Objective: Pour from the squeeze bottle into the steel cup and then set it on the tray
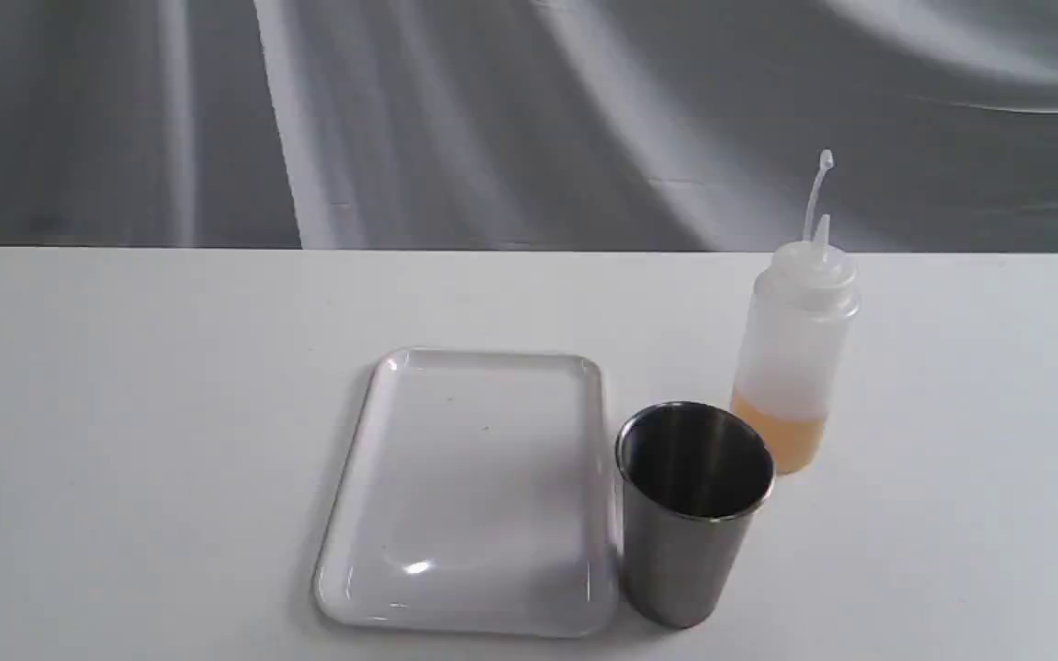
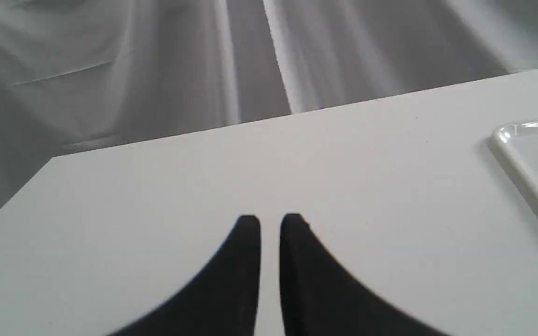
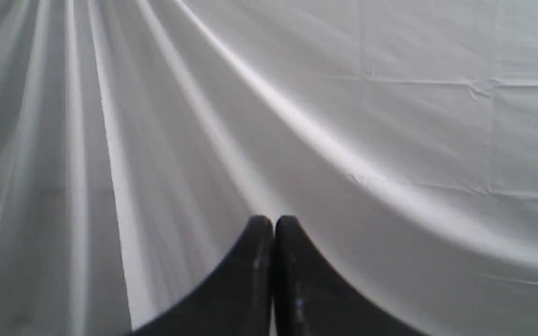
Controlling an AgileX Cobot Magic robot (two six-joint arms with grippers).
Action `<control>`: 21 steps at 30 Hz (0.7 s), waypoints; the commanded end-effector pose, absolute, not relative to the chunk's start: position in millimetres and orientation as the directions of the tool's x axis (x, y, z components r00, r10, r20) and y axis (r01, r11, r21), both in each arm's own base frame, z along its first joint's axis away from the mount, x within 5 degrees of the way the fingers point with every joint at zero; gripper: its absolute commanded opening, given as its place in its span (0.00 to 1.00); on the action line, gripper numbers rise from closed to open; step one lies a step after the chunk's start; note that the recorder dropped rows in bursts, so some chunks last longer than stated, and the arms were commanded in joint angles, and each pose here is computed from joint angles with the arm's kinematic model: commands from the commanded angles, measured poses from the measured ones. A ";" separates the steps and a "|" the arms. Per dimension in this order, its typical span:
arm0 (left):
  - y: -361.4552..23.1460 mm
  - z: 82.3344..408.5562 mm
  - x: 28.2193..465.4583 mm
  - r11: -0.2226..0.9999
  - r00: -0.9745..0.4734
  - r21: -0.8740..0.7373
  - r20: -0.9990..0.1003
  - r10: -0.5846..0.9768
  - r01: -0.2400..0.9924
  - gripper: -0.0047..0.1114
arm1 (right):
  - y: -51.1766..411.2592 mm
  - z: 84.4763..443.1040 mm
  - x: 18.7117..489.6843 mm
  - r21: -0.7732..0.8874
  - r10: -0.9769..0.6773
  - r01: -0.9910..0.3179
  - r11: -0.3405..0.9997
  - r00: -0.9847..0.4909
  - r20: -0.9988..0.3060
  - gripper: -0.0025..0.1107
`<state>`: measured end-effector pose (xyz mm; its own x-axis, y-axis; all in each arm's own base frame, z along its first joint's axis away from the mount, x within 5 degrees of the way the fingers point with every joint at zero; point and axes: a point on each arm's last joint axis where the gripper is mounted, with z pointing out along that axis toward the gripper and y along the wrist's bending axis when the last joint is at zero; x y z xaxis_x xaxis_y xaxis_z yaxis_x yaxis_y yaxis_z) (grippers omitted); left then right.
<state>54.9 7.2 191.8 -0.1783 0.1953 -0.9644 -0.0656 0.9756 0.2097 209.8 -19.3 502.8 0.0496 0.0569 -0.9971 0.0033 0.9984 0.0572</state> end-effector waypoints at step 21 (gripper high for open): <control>7.1 191.8 55.1 0.976 -0.165 0.205 -0.967 0.192 -0.069 0.11 | 19.8 363.9 247.7 -0.133 -0.140 -0.072 0.988 -0.090 -0.986 0.02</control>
